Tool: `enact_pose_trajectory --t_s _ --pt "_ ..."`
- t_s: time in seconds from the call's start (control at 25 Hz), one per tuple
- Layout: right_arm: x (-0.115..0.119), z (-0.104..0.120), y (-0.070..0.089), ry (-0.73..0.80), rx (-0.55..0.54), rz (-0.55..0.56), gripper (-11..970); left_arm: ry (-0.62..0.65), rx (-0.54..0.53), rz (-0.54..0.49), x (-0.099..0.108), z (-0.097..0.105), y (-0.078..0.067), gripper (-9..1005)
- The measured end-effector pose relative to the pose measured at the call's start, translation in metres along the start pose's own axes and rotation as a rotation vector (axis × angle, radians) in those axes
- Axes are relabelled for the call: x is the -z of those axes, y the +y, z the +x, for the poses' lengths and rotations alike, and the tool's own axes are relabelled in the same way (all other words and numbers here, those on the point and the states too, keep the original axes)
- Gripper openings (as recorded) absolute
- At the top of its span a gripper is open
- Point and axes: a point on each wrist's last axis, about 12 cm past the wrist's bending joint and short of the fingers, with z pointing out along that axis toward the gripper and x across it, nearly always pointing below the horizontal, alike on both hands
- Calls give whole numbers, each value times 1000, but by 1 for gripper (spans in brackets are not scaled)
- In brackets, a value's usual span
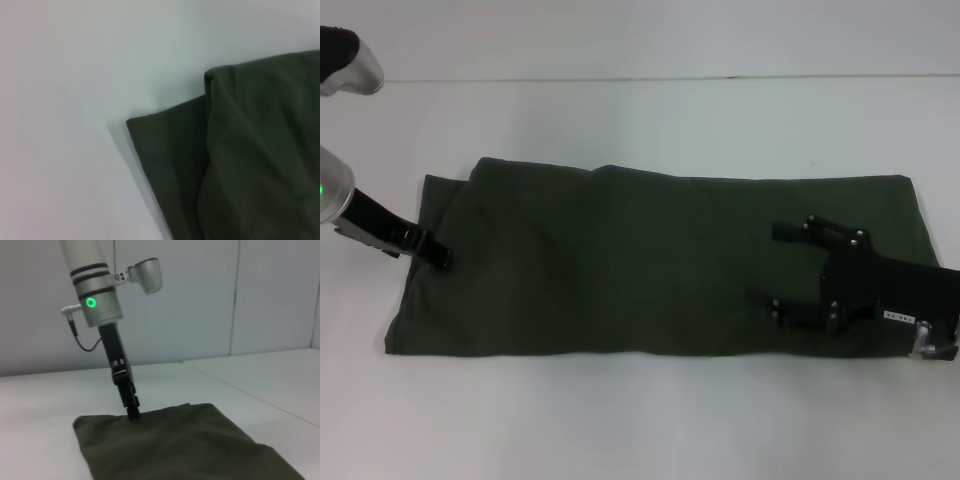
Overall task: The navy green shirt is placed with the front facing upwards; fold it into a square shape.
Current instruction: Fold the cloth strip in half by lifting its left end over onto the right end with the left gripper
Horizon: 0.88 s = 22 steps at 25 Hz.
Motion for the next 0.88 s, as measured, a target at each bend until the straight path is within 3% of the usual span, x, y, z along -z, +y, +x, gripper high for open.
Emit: enact_pose_trajectory --t_s 0.32,0.52,0.88 --pt "1 -1 0 24 -4 -26 914 -10 -3 -25 -5 0 2 829" --pt "1 -1 0 24 -4 -27 909 14 2 -19 -11 2 3 904" --pt "-1 -2 0 24 -1 -33 900 16 -1 -20 -13 2 2 903"
